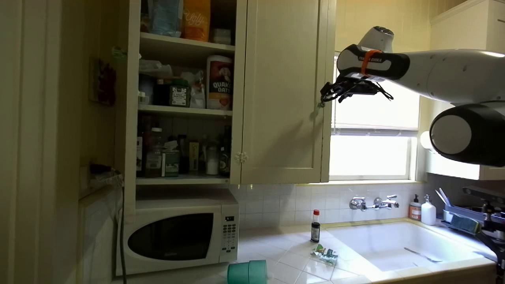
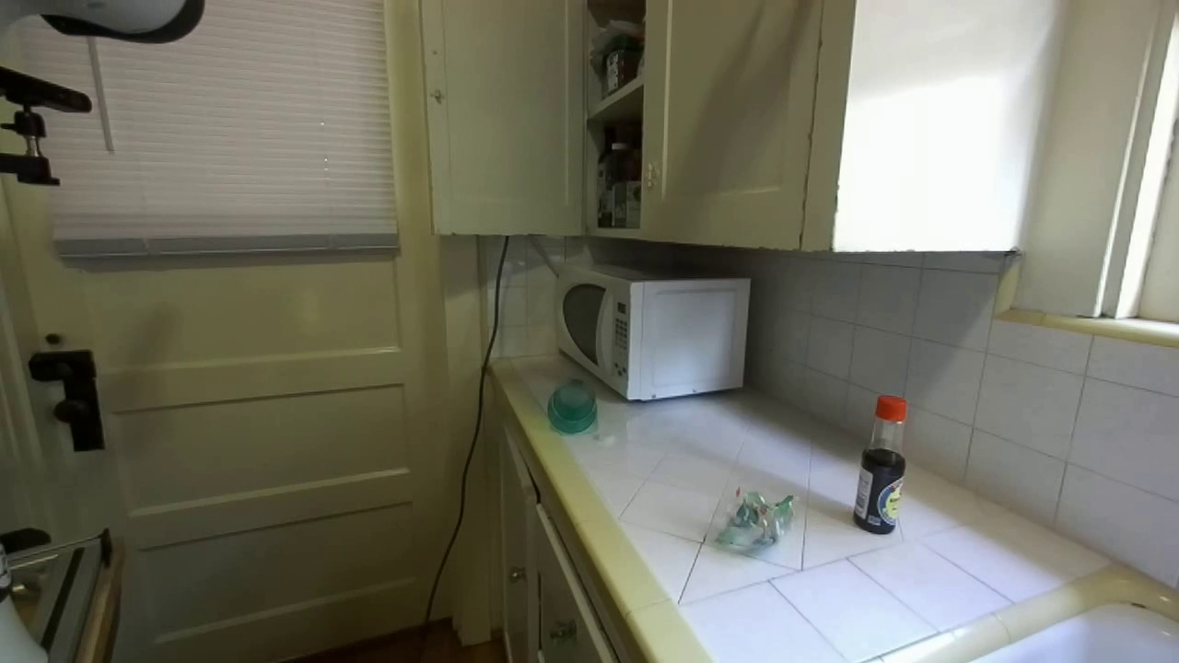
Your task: Open the cupboard then put the cup inside
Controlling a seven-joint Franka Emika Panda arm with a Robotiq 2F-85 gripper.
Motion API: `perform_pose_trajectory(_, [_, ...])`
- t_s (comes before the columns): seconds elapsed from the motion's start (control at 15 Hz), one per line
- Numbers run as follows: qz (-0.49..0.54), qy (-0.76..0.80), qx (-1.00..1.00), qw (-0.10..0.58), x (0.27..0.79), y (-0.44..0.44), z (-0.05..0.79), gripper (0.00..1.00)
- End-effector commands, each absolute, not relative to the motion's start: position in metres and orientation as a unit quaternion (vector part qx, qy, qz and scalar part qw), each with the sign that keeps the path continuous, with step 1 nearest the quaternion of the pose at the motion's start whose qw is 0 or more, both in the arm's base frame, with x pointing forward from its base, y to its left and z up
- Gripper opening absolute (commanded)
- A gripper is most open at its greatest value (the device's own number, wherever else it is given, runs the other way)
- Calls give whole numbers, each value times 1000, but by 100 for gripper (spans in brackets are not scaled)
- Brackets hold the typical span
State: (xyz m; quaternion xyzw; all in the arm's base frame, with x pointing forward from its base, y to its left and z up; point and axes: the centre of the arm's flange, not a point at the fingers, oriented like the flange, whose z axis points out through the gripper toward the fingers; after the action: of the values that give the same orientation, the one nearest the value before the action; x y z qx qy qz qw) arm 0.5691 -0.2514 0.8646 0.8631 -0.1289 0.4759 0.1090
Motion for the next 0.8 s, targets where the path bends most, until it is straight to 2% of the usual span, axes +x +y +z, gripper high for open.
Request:
perform_pose_trajectory(0.0, [469, -119, 868, 112, 589, -260, 863, 100])
perform_pose_trajectory(0.13, [470, -112, 868, 113, 596, -259, 861, 98])
perform_pose_trajectory(0.2, [470, -108, 869, 111, 599, -258, 860, 92])
perform_pose_trajectory(0.27, [471, -102, 869, 111, 602, -256, 860, 91])
perform_pose_trajectory(0.4, [472, -94, 869, 116, 607, -251, 861, 79])
perform_pose_trajectory(0.47, [473, -91, 868, 118, 609, -248, 862, 83])
perform_pose_trajectory(0.53, [475, -90, 867, 121, 611, -247, 863, 76])
perform_pose_trajectory(0.73, [481, -87, 863, 123, 613, -242, 868, 71])
